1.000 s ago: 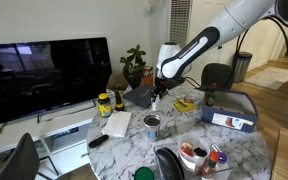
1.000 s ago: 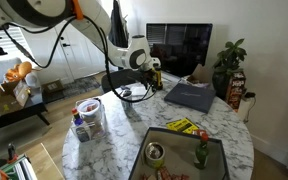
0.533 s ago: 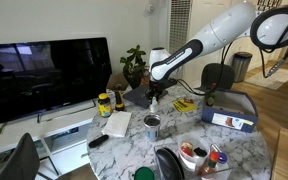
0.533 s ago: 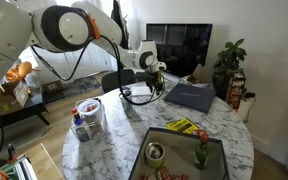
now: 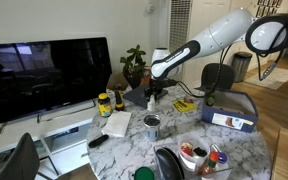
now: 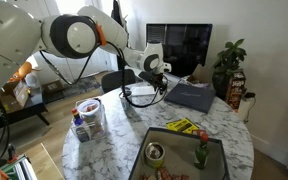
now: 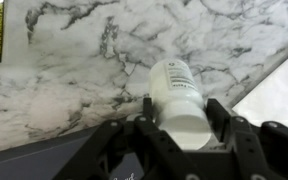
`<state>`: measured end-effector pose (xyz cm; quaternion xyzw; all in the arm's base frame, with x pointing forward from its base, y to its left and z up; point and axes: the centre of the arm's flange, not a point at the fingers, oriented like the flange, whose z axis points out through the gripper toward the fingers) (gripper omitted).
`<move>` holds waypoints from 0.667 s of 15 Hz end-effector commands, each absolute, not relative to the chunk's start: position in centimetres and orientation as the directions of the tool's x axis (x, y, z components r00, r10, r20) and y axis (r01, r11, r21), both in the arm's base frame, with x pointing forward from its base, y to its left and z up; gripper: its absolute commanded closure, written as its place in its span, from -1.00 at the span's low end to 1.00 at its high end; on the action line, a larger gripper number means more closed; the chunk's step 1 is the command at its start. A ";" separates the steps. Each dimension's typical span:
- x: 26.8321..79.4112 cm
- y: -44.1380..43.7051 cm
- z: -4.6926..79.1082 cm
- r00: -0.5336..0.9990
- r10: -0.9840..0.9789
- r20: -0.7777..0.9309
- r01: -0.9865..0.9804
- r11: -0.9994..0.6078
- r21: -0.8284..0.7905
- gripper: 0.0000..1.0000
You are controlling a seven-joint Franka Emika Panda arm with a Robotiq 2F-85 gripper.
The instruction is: Remove the white bottle from the box
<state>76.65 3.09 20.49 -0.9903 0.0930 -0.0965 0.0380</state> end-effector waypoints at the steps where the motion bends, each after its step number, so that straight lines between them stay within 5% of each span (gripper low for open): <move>1: 76.4 1.9 20.6 0.946 -0.205 0.252 -0.186 -0.978 -0.099 0.37; 10: 76.1 2.6 20.8 0.957 -0.112 0.269 -0.119 -0.993 0.011 0.37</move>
